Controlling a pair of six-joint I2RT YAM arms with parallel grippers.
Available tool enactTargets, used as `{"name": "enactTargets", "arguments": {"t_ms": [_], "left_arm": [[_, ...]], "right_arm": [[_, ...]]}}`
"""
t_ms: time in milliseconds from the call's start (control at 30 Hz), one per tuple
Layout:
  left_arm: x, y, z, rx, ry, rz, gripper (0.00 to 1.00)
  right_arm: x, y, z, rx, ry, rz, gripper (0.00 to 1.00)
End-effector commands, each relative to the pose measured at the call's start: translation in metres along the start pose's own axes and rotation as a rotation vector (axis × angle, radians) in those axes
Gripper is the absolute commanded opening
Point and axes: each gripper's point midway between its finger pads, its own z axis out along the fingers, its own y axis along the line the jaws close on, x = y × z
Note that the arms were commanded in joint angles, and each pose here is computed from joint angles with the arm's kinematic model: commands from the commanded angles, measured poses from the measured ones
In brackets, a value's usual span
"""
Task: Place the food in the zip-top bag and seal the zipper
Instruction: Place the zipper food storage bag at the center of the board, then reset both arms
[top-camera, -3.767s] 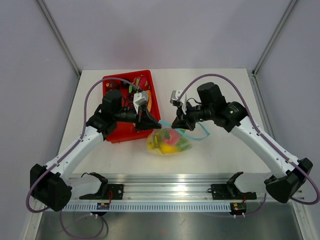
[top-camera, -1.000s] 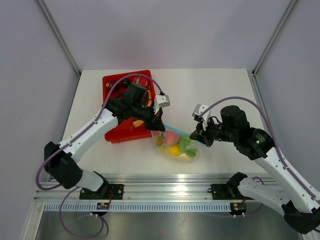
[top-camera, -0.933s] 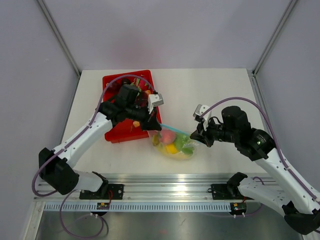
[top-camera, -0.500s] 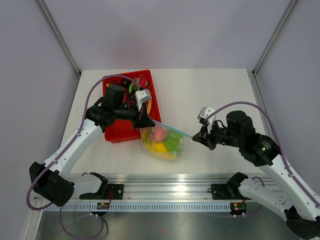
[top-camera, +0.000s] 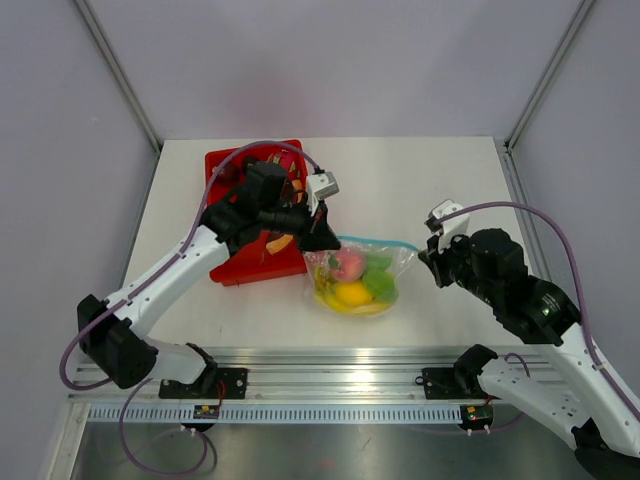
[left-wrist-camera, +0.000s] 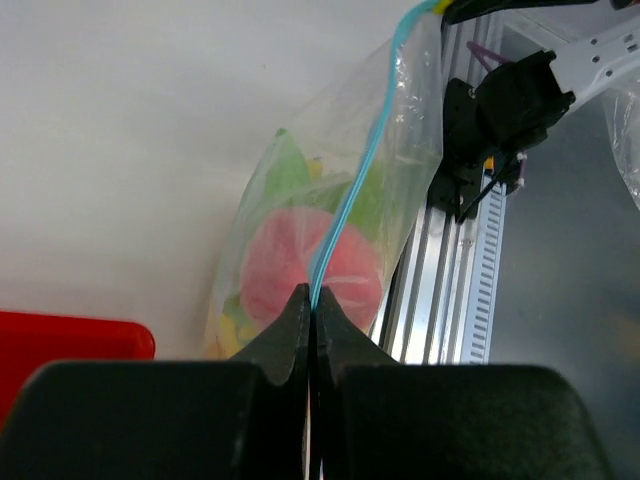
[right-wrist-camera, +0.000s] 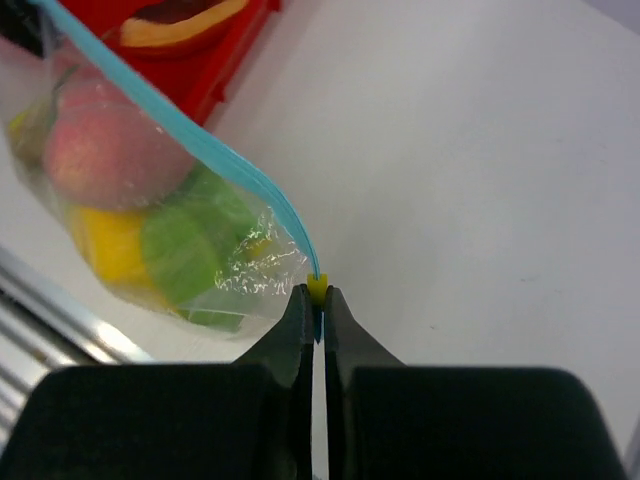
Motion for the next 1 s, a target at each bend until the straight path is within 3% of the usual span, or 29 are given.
{"name": "enactTargets", "arguments": {"t_ms": [0, 133, 167, 267, 300, 333, 367, 400, 500, 533, 667, 967], "left_arm": [[-0.080, -0.003, 0.007, 0.000, -0.197, 0.092, 0.00], [-0.103, 0.034, 0.038, -0.033, -0.168, 0.096, 0.02], [-0.134, 0.033, 0.036, -0.031, -0.209, 0.168, 0.03], [-0.150, 0.057, 0.061, -0.020, -0.185, 0.168, 0.07], [-0.184, 0.050, 0.051, -0.018, -0.248, 0.224, 0.08], [-0.191, 0.057, 0.056, -0.017, -0.257, 0.224, 0.08], [-0.191, 0.065, 0.062, -0.001, -0.256, 0.196, 0.18], [-0.197, 0.065, 0.060, 0.016, -0.274, 0.208, 0.38], [-0.186, 0.070, 0.055, 0.048, -0.286, 0.137, 0.91], [-0.184, 0.079, 0.052, 0.020, -0.306, 0.128, 0.96], [-0.171, 0.084, 0.027, -0.082, -0.328, 0.118, 0.99], [-0.152, 0.078, -0.044, -0.402, -0.317, 0.034, 0.99]], "right_arm": [[-0.040, -0.064, -0.022, 0.383, -0.122, 0.159, 0.02], [-0.062, -0.092, -0.028, 0.551, -0.147, 0.198, 0.00], [-0.068, -0.100, -0.030, 0.592, -0.158, 0.163, 0.00], [-0.101, -0.119, -0.030, 0.694, -0.276, 0.105, 0.00], [-0.119, -0.125, -0.033, 0.722, -0.342, 0.081, 0.00], [-0.122, -0.127, -0.025, 0.732, -0.339, 0.064, 0.00], [-0.124, -0.129, -0.022, 0.747, -0.340, 0.054, 0.00], [-0.125, -0.129, -0.017, 0.745, -0.333, 0.033, 0.00], [-0.101, -0.110, 0.015, 0.608, -0.221, -0.005, 0.56], [-0.092, -0.100, 0.026, 0.546, -0.187, -0.011, 0.74], [-0.057, -0.092, 0.036, 0.526, -0.102, 0.078, 0.86], [-0.022, -0.107, 0.014, 0.685, 0.021, 0.295, 0.96]]}}
